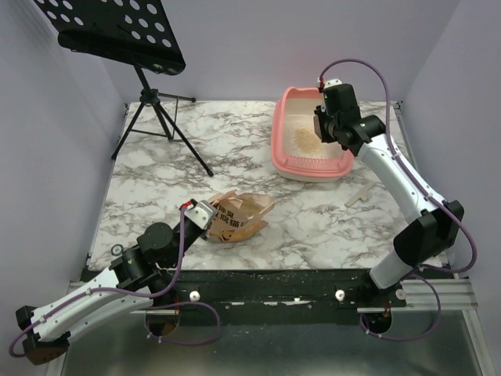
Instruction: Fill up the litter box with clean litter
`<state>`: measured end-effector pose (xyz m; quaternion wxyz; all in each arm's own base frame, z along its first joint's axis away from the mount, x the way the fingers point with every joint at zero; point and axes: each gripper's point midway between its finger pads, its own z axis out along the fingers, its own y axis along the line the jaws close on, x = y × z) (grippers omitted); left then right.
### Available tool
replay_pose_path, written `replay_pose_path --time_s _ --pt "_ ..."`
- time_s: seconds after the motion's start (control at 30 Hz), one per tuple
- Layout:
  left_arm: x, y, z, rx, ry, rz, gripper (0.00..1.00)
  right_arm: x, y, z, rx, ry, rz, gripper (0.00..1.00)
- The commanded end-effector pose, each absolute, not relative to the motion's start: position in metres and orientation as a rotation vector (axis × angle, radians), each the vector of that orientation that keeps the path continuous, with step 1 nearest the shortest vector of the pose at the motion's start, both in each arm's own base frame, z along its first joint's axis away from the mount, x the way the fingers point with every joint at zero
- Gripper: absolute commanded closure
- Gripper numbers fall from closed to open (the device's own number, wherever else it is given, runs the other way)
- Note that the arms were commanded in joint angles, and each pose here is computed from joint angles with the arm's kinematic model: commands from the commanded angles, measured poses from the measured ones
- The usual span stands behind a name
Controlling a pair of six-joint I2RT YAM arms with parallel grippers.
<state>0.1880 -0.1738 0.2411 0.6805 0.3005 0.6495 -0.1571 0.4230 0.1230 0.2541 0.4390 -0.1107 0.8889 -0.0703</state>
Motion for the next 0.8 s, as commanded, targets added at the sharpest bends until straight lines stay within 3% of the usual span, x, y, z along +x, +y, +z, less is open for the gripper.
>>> replay_pose_path --time_s 0.0,0.37,0.57,0.77 --pt "0.188 -0.177 0.27 0.63 1.393 -0.395 1.0 0.387 0.134 0.3 -0.344 2.139 -0.017 0.99" --pt "0.187 -0.176 0.273 0.626 1.384 -0.395 1.0 0.244 0.22 0.321 -0.673 2.018 0.834 0.99" --pt "0.188 -0.175 0.273 0.625 1.382 -0.391 1.0 0.189 0.23 0.33 -0.838 1.865 0.992 0.99" --pt "0.189 -0.175 0.271 0.627 1.391 -0.386 1.0 0.174 0.228 0.328 -0.892 1.829 0.968 0.99"
